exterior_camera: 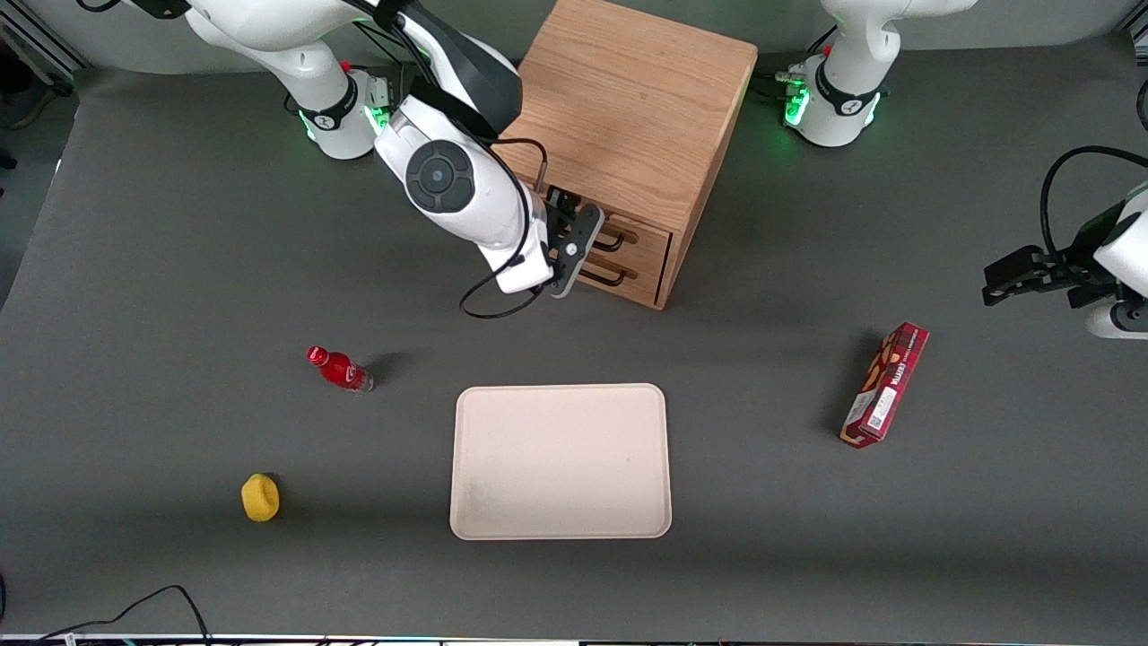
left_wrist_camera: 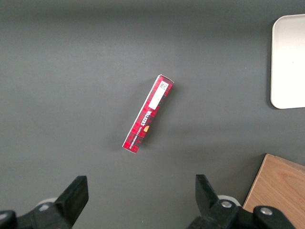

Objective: Open upper drawer

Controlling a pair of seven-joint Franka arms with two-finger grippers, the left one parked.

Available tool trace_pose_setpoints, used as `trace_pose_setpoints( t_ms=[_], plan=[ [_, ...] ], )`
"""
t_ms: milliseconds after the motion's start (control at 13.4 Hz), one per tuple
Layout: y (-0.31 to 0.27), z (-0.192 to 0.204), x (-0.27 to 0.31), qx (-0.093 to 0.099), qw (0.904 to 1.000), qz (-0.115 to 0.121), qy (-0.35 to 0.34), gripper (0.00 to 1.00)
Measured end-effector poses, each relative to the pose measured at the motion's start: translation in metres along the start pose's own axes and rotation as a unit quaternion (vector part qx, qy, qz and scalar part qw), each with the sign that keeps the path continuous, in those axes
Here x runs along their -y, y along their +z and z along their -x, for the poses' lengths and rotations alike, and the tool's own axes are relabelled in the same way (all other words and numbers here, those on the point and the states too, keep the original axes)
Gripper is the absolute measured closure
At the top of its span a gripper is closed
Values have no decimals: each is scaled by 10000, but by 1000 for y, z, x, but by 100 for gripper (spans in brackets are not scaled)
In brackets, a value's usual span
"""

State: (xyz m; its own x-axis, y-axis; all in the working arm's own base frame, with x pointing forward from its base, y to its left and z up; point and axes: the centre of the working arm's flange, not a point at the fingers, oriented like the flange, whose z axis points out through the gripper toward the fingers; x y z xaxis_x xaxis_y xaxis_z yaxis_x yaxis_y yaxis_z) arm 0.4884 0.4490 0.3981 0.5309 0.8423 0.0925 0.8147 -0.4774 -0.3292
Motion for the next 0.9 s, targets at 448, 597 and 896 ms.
trace_pose_setpoints(
  t_ms=[448,597,896],
  plan=[
    [8,-2,-16,-64,9993,269,-259,0],
    [5,0,-27,-106,9990,326,-303,0],
    [-7,7,-58,-198,9986,457,-179,0]
  ],
)
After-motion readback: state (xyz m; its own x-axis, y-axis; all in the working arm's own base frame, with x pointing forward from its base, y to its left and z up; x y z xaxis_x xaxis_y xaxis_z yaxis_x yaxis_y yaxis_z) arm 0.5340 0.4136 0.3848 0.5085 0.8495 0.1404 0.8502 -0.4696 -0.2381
